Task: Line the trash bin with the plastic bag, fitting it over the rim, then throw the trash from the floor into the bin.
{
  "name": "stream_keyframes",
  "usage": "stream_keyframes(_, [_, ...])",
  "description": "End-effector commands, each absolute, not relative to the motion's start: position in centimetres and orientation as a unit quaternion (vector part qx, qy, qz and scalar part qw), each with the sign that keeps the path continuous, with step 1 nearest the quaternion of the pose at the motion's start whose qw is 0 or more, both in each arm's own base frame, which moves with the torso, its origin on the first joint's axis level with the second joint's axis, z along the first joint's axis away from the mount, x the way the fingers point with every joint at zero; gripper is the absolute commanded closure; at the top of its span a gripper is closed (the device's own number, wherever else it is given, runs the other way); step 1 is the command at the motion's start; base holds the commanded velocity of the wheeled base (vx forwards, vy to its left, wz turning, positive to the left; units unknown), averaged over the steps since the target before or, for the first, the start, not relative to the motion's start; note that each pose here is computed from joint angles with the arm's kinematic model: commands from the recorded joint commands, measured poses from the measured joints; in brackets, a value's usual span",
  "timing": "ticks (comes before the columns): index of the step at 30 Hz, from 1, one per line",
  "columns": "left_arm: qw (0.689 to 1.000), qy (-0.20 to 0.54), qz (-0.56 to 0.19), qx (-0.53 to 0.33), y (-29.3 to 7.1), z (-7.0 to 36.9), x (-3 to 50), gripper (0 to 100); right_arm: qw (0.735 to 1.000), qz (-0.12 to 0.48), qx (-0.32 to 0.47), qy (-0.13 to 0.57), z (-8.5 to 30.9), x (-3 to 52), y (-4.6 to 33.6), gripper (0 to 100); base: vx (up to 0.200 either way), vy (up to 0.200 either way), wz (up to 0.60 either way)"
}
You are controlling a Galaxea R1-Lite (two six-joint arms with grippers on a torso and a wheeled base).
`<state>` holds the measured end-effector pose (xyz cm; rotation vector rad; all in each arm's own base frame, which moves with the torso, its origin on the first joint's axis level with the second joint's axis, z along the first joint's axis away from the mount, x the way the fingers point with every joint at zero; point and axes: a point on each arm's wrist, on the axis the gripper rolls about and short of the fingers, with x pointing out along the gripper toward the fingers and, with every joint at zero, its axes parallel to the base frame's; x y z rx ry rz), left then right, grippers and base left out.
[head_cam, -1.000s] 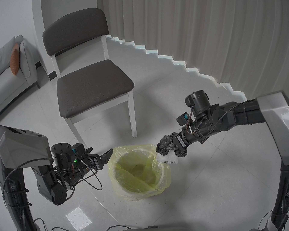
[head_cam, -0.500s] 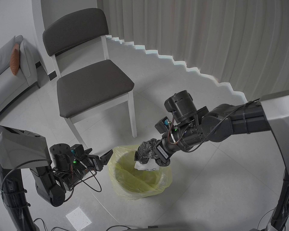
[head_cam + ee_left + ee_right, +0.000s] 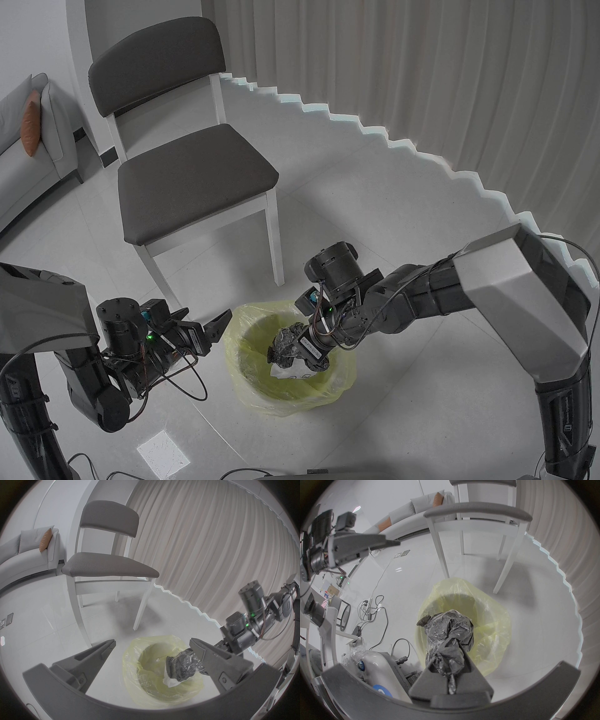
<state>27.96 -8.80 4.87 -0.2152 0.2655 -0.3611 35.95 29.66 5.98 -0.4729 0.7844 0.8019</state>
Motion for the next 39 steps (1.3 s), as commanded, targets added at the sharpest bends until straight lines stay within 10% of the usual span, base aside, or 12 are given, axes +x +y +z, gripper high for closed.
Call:
stream_keyframes(1, [0.970, 0.123, -0.180, -0.109, -8.8, 5.1, 27.9, 0, 0.810, 0.373, -0.227, 0.390, 2.9, 36.6, 30.2, 100, 0.000, 0.000, 0.00])
stream_keyframes(7, [0.969, 0.123, -0.179, -0.115, -8.8, 5.2, 27.9, 0, 0.819, 0.374, -0.223, 0.373, 2.8, 37.0, 30.4, 100, 0.000, 0.000, 0.00])
stream_keyframes(8, [0.969, 0.123, -0.179, -0.115, -8.8, 5.2, 27.9, 0, 0.823, 0.374, -0.221, 0.366, 3.0, 37.1, 30.4, 0, 0.000, 0.000, 0.00])
stream_keyframes(39, [0.966, 0.145, -0.176, -0.118, -8.8, 4.2, 27.6, 0, 0.851, 0.309, -0.195, 0.377, 4.0, 39.9, 23.4, 0, 0.000, 0.000, 0.00])
